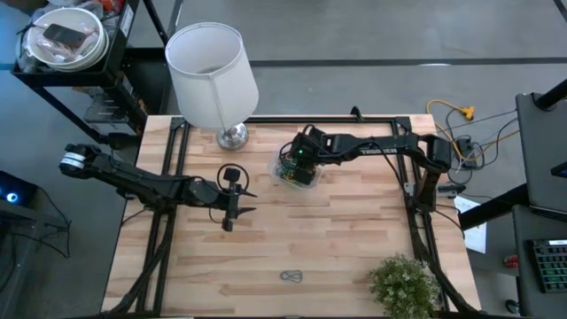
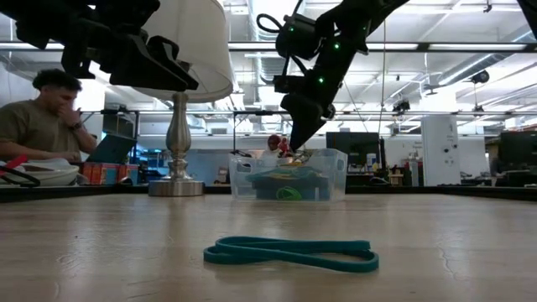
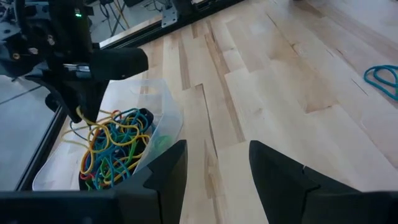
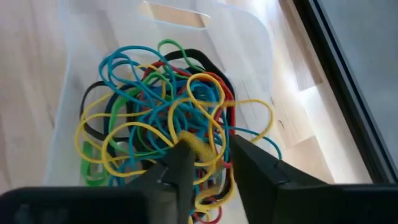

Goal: Pick and place rubber bands into bin
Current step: Put the blue rubber bands into the bin

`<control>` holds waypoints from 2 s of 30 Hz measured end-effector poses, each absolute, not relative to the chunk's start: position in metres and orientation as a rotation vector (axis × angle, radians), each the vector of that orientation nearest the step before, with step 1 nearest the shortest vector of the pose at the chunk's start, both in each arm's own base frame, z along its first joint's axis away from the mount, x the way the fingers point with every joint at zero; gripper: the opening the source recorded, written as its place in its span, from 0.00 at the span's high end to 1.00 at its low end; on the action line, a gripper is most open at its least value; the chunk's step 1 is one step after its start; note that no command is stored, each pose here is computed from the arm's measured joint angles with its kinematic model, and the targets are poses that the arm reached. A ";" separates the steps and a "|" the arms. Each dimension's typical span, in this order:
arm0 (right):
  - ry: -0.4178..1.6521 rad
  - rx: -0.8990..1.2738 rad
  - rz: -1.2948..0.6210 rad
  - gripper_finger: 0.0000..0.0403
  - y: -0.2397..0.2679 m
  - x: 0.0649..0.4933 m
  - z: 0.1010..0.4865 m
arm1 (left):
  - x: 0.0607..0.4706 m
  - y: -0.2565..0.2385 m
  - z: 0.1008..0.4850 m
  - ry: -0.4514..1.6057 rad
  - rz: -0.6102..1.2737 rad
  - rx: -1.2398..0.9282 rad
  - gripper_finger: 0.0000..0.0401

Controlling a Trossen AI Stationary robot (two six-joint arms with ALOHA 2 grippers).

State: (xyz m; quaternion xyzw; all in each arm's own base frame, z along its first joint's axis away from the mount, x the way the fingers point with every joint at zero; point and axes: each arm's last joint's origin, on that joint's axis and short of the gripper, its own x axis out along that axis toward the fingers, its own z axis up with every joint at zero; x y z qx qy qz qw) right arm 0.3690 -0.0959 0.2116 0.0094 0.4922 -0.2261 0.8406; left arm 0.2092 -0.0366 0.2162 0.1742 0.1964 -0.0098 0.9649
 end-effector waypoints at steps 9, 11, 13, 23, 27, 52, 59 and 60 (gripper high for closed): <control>1.009 0.005 -0.439 0.65 -0.082 0.363 0.230 | 0.209 -0.037 0.212 0.431 -0.046 0.331 0.61; 1.003 0.000 -0.425 0.65 -0.073 0.361 0.237 | 0.210 -0.039 0.210 0.435 -0.076 0.324 0.61; 0.993 -0.006 -0.406 0.65 -0.064 0.358 0.244 | 0.212 -0.040 0.207 0.448 -0.104 0.321 0.61; 0.930 -0.084 -0.364 0.67 -0.017 0.337 0.274 | 0.218 -0.044 0.198 0.489 -0.163 0.317 0.61; 0.922 -0.125 -0.285 0.67 0.012 0.332 0.277 | 0.224 -0.050 0.197 0.437 -0.317 0.285 0.61; 0.836 -0.314 -0.045 0.75 0.170 0.276 0.219 | 0.300 -0.116 0.116 0.233 -0.649 0.304 0.61; 0.802 -0.254 -0.066 0.78 0.170 0.275 0.229 | 0.313 -0.138 0.106 0.235 -0.739 0.291 0.61; 0.798 -0.252 -0.065 0.79 0.171 0.276 0.230 | 0.314 -0.141 0.105 0.234 -0.745 0.292 0.61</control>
